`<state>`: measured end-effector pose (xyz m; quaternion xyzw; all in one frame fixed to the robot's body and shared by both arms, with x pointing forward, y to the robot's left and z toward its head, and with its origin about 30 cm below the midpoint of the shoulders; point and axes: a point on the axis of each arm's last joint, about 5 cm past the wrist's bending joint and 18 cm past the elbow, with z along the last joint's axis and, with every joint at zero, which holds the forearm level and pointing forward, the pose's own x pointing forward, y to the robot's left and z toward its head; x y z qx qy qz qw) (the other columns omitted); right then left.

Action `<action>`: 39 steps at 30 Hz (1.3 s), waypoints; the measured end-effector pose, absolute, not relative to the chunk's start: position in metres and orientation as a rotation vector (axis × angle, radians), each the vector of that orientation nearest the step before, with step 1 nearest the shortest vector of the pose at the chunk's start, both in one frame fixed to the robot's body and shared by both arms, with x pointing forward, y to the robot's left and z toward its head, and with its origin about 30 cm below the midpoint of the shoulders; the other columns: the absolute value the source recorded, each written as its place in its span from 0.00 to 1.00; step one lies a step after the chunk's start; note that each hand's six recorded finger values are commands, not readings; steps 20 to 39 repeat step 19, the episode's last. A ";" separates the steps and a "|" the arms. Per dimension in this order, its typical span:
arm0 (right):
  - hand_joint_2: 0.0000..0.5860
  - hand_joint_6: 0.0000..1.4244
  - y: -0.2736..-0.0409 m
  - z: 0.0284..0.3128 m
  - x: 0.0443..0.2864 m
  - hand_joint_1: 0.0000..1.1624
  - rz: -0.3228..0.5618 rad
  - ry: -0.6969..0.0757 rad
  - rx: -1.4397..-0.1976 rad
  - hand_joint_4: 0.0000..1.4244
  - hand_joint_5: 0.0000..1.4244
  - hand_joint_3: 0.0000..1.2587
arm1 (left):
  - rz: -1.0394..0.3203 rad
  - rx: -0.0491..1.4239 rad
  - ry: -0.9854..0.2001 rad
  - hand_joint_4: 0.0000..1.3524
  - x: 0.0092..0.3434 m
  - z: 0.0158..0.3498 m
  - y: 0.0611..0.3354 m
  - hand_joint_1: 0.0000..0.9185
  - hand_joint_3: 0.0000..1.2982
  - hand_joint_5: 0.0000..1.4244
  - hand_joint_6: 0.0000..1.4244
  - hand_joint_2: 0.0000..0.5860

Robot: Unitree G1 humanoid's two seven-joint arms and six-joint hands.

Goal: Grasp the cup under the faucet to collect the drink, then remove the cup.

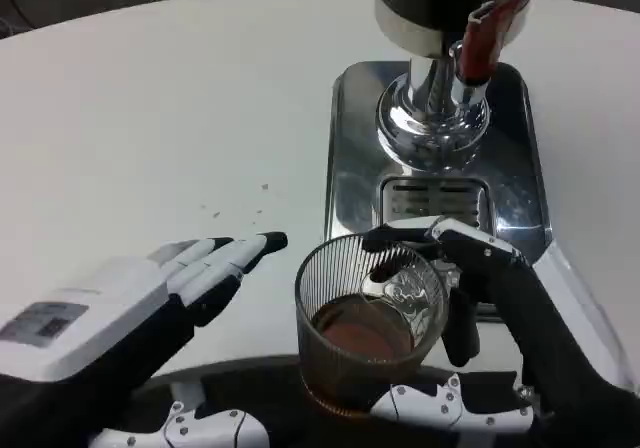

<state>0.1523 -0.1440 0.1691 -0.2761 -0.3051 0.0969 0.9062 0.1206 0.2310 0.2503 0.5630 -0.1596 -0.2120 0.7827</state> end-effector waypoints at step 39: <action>0.26 0.89 -0.143 0.170 0.153 0.78 0.219 -0.630 -0.555 0.71 0.88 0.71 | -0.457 1.219 -0.335 0.00 0.120 0.249 0.232 0.00 0.00 0.00 0.00 0.15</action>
